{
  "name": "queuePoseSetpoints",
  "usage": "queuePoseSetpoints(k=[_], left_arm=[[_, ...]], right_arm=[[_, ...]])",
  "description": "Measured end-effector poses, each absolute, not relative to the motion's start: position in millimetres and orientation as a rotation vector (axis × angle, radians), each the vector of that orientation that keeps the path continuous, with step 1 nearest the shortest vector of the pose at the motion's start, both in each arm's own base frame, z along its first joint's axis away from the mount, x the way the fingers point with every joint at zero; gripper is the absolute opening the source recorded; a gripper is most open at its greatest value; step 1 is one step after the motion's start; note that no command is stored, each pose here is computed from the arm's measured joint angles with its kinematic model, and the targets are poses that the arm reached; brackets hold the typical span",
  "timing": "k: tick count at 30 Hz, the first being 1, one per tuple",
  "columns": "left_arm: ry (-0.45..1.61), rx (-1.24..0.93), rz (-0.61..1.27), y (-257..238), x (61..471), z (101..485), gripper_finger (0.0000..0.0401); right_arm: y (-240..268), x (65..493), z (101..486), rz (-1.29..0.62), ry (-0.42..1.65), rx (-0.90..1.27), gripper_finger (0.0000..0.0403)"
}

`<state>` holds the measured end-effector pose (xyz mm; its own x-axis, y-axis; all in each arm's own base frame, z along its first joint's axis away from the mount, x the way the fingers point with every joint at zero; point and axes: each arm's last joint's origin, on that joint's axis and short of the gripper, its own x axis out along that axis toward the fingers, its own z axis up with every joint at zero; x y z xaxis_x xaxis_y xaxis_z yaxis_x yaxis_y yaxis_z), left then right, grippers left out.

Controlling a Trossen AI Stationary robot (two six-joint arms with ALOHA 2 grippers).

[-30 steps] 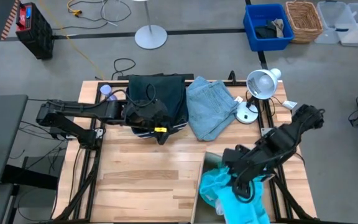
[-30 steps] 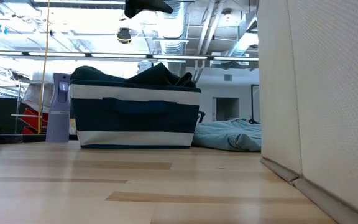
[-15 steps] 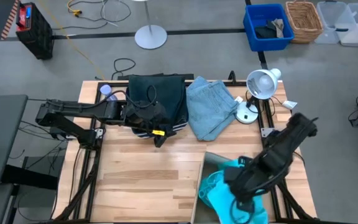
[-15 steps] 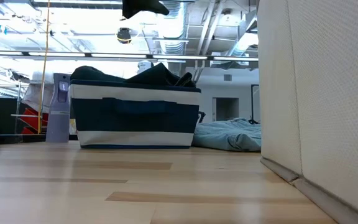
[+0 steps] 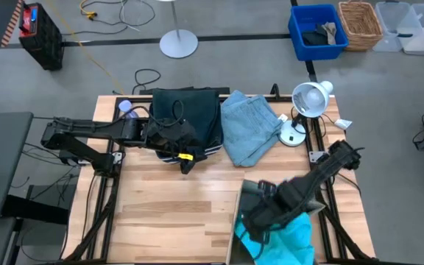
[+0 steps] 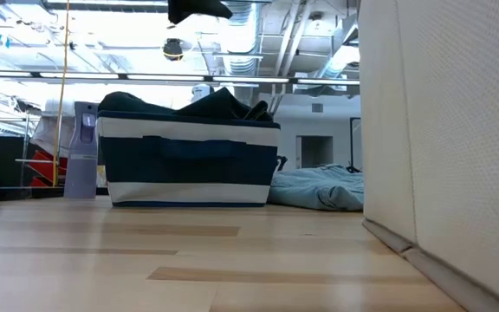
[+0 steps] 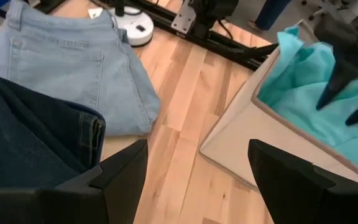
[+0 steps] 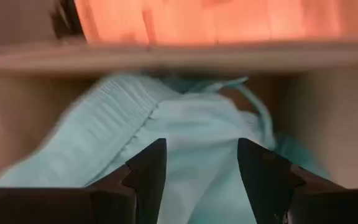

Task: Sort clothes
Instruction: Put the blue shorts into the white laundry organizer, then put the blue pants into the white laundry organizer

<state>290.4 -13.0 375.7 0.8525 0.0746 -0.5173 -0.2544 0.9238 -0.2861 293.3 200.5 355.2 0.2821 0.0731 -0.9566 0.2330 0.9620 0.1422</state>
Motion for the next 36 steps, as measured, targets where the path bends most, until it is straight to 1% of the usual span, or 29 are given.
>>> queuePoseSetpoints(k=[7,11,15,19,22,27,30,32,34,36], left_arm=[[0.558,-0.313,0.173,-12,271,383,0.0271],[0.585,-0.283,0.203,-13,263,383,0.0271],[0.591,-0.260,0.197,-14,263,383,0.0271],[0.589,-0.258,0.194,-13,263,383,0.0271],[0.586,-0.266,0.212,-8,265,382,0.0271],[0.573,-0.353,0.267,-1,266,382,0.0271],[0.571,-0.369,0.275,1,266,382,0.0271],[0.566,-0.380,0.295,2,266,382,0.0271],[0.560,-0.394,0.318,3,266,382,0.0271],[0.552,-0.413,0.335,3,266,382,0.0271]], right_arm=[[159,278,401,-0.116,1.189,0.387,0.0226],[135,271,422,-0.124,1.122,0.438,0.0229],[112,260,430,-0.177,1.146,0.432,0.0223],[77,267,436,-0.294,1.085,0.503,0.0216],[49,279,431,-0.387,1.072,0.538,0.0212],[4,309,412,-0.514,1.090,0.567,0.0211],[-19,329,391,-0.577,1.147,0.563,0.0211],[-34,339,375,-0.620,1.221,0.553,0.0211],[-46,349,357,-0.636,1.302,0.528,0.0211],[-54,360,341,-0.624,1.331,0.504,0.0211]])
